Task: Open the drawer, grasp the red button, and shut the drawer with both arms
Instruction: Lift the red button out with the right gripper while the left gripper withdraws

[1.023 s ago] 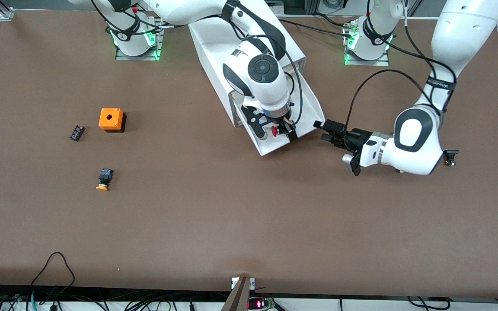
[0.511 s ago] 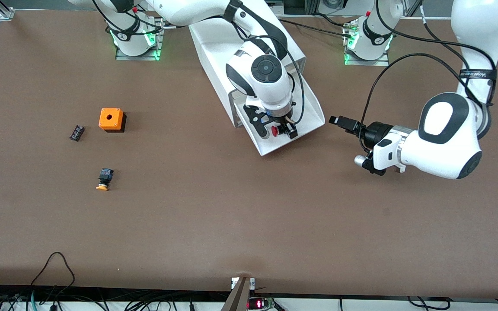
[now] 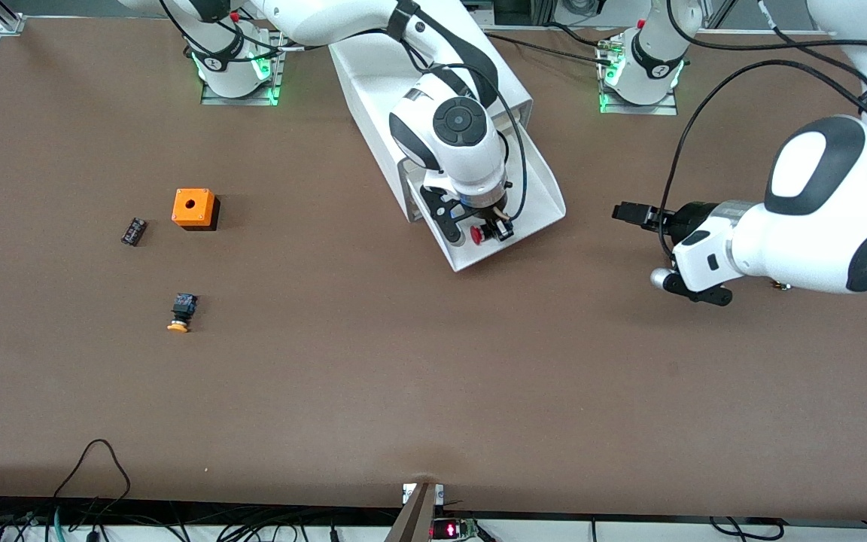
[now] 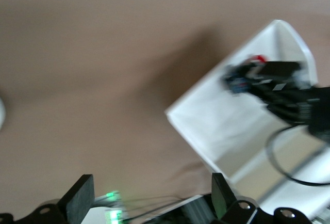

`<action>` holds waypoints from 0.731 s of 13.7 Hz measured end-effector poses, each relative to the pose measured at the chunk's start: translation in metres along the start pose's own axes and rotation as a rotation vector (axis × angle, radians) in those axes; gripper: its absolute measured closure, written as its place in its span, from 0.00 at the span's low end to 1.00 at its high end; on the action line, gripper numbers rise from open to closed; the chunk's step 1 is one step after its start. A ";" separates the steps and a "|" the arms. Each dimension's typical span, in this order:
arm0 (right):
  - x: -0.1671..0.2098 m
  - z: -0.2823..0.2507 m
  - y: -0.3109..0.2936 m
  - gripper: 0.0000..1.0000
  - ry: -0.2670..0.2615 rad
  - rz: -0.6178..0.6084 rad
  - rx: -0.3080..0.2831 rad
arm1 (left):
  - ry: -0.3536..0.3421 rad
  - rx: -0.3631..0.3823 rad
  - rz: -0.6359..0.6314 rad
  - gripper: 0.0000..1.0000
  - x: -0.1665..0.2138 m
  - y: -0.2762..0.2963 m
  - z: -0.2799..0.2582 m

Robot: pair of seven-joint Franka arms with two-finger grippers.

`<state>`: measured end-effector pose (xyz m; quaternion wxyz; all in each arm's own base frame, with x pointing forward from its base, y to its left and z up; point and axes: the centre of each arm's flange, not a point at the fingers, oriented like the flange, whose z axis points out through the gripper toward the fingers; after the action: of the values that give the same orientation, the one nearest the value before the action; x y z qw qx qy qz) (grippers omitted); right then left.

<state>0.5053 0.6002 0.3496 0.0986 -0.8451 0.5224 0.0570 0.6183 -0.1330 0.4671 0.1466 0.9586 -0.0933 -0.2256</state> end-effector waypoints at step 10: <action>0.148 -0.144 -0.039 0.58 -0.004 -0.441 -0.075 | 0.215 0.372 -0.055 0.00 -0.008 0.031 -0.046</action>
<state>0.6049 0.4556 0.4646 0.0782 -0.9419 0.3221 0.0550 0.6288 -0.1489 0.5201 -0.0301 0.9899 -0.0909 -0.1048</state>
